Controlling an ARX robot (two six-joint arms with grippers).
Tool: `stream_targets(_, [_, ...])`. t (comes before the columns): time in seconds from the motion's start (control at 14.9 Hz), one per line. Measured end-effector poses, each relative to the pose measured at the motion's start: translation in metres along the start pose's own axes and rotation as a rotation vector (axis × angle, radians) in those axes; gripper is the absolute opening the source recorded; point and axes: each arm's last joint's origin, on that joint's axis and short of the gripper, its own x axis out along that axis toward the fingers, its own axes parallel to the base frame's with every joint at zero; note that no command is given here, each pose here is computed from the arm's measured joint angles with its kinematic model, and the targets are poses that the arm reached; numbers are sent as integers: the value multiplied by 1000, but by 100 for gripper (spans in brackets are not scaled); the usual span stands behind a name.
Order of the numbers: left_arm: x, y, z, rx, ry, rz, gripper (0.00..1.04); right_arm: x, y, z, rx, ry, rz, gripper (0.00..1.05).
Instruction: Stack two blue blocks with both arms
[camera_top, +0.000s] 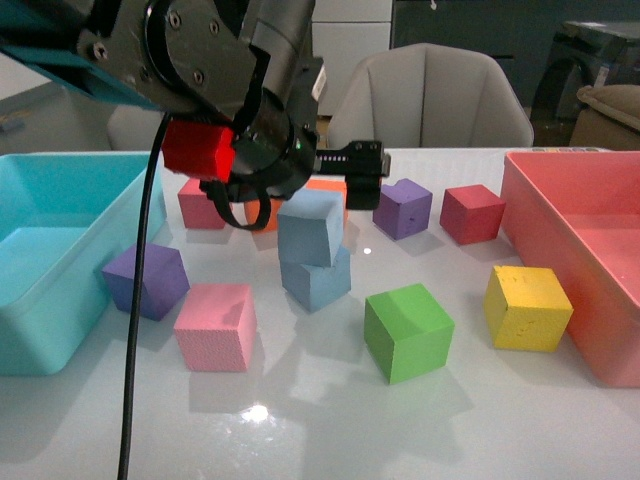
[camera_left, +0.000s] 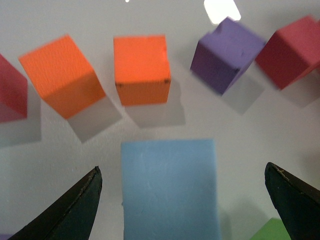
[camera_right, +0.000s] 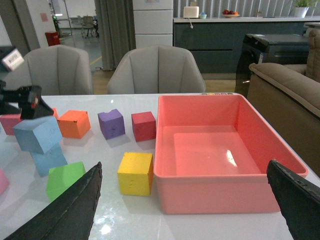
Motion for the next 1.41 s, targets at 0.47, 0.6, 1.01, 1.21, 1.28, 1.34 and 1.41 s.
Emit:
stream_targets(0.47, [-227,-46,-1,161,-463,-214,98,0,0,0,0,0,0,98])
stream_targets(0.6, [-245,-46,-24,145,-550,-145,93,0,0,0,0,0,0,98])
stream_targets(1.01, [-267,-6,-63,-13,-687,167,69,0,0,0,0,3,-1,98])
stream_targets(1.21, [-268,52,-129,-22,-647,254,22,0,0,0,0,0,0,98])
stream_targets(1.28, [-270,61,-138,-26,-652,258,9,0,0,0,0,0,0,98])
stream_targets(1.34, [-272,70,-148,-28,-660,262,2,0,0,0,0,0,0,98])
stream_targets(1.41, [-273,76,-156,-30,-657,266,2,0,0,0,0,0,0,98])
